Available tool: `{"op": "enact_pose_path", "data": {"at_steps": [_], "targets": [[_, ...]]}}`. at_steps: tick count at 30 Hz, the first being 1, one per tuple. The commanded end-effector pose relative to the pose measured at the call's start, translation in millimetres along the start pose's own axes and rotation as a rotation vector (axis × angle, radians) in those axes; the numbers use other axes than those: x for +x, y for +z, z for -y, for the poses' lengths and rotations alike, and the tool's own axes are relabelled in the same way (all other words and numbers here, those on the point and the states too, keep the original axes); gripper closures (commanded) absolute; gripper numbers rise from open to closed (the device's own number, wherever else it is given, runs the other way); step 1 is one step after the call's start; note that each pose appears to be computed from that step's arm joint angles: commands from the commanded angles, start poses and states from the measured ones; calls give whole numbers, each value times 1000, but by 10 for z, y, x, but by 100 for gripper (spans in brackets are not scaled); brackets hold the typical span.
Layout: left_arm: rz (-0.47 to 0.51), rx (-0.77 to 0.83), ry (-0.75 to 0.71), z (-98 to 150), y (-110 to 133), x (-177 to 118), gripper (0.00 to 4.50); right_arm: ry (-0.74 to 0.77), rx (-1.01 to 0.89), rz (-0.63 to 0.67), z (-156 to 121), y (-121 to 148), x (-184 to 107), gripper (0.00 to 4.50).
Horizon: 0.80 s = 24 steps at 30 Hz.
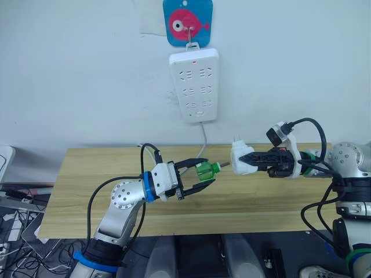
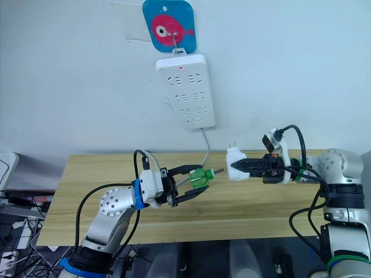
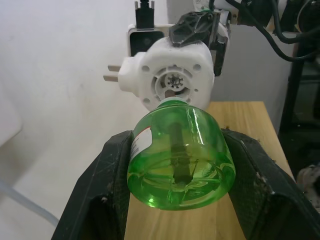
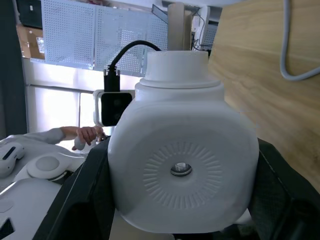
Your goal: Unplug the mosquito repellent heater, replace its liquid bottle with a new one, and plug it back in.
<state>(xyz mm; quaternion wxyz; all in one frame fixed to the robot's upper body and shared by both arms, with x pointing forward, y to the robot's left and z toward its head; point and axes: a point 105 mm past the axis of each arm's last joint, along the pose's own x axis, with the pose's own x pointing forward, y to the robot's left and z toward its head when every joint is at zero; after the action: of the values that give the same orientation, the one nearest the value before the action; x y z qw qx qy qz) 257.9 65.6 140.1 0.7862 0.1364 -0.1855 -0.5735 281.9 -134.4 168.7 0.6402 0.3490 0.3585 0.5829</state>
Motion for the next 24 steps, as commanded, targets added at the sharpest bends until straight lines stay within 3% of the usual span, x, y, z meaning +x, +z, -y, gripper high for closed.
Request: {"op": "enact_pose_path", "data": {"at_steps": [1,24], "targets": [[37,2,-22,44,77,13,225,40,-41,-40,-163,20,33,152],[110,11,-75,107,118,236,225,-6,-49,-103,-234,-54,52,152]]}}
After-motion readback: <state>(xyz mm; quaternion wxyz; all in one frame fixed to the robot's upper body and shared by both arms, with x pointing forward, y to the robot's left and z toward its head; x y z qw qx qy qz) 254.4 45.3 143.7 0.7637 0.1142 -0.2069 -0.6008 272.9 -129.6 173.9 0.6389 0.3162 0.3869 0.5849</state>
